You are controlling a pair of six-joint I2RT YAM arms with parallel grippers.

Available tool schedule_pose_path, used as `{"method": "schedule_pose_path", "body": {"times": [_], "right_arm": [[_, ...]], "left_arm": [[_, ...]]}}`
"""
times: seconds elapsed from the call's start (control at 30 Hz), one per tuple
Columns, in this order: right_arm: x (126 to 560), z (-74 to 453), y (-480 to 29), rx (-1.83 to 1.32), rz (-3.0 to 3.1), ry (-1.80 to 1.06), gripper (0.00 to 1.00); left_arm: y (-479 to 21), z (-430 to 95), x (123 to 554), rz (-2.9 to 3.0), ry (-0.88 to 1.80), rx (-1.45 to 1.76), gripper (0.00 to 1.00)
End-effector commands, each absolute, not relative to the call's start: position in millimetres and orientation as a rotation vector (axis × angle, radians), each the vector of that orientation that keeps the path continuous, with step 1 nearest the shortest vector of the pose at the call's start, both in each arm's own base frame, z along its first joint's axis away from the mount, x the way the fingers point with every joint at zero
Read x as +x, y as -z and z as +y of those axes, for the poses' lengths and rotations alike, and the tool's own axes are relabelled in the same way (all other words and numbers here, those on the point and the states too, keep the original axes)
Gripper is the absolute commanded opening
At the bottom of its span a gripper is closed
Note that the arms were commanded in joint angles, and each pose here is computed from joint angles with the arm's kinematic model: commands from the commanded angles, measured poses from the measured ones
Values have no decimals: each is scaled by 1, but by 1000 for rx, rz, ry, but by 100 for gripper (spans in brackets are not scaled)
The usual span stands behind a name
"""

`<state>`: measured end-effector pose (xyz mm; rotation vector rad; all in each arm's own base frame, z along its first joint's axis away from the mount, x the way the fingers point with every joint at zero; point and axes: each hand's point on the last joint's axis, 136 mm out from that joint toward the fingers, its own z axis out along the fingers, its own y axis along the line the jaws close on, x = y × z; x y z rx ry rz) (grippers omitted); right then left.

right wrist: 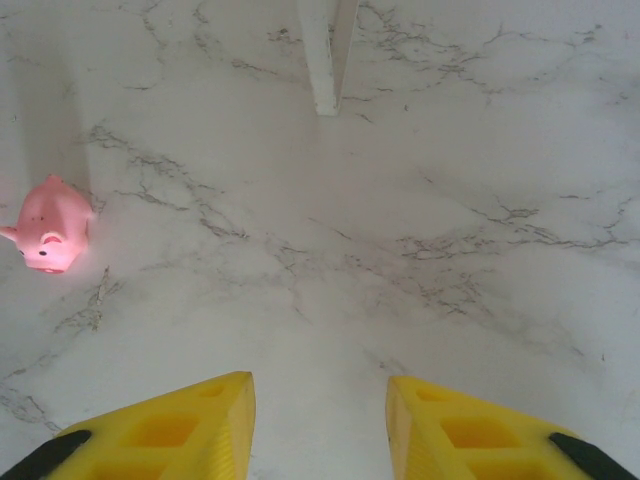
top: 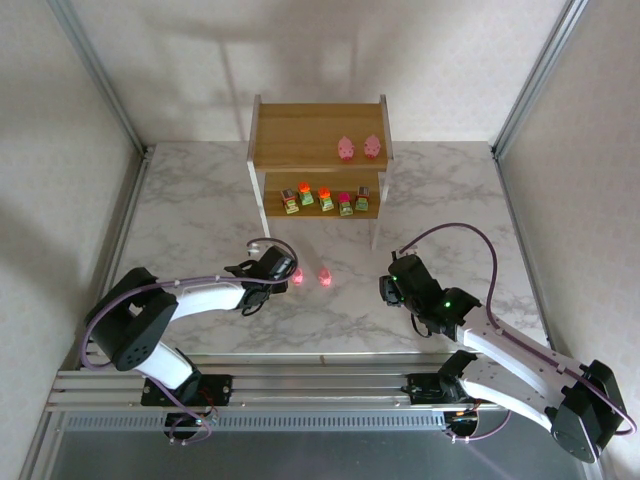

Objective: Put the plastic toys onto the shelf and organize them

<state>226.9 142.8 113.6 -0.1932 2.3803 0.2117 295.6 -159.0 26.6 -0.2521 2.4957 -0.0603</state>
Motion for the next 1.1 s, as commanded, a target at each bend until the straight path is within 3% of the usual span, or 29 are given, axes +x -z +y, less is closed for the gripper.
{"method": "schedule_pose_path", "body": {"times": [0.0, 1.07], "right_arm": [[228, 141, -112, -173, 2373, -211, 38], [227, 140, -114, -169, 2361, -222, 33]], "left_arm": [[-22, -153, 293, 2519, 31, -275, 53], [-26, -153, 293, 2517, 10, -261, 35]]}}
